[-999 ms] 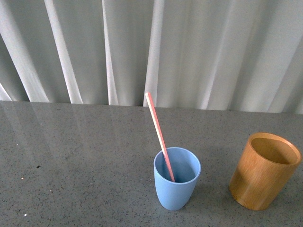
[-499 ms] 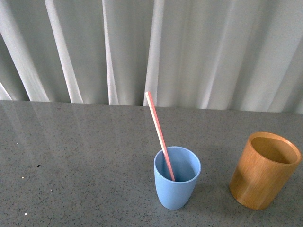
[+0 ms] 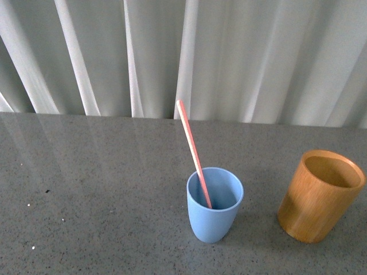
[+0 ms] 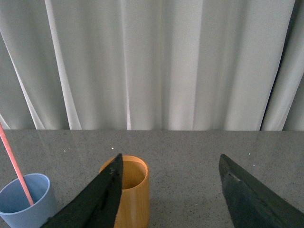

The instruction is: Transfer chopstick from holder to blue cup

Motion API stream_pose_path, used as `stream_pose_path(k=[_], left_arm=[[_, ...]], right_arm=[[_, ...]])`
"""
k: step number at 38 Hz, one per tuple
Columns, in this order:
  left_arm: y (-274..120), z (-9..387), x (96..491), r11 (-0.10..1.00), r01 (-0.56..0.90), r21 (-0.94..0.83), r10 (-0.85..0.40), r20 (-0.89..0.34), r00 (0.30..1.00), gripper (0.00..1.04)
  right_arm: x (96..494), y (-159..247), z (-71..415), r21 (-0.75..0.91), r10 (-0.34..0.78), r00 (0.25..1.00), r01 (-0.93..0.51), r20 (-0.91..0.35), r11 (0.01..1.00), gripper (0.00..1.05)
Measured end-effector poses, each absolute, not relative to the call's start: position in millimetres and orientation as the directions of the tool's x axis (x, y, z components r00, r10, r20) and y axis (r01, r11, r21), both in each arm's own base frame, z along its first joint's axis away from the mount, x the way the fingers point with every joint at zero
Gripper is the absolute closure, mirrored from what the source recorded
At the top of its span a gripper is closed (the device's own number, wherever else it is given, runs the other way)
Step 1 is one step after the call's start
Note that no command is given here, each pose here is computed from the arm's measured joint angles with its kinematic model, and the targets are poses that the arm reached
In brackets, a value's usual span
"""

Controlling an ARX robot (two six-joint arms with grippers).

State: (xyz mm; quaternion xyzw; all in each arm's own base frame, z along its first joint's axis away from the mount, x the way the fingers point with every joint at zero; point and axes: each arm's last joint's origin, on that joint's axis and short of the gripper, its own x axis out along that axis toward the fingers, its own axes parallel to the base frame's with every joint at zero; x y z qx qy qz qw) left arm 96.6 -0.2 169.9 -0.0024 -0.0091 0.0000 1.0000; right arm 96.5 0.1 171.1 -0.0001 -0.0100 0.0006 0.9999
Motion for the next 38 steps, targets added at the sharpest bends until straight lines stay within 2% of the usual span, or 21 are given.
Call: stream_pose_path(k=[7, 38], left_arm=[[-0.2, 169.8, 96.6, 1.000, 0.000, -0.005, 0.000, 0.018, 1.000, 0.07], [-0.2, 169.9, 96.6, 1.000, 0.000, -0.005, 0.000, 0.018, 1.000, 0.07]], right_arm=[[96.5, 0.1, 171.1, 0.001, 0.001, 1.000, -0.001, 0.020, 1.000, 0.08], [96.5, 0.1, 171.1, 0.000, 0.001, 1.000, -0.001, 0.020, 1.000, 0.10]])
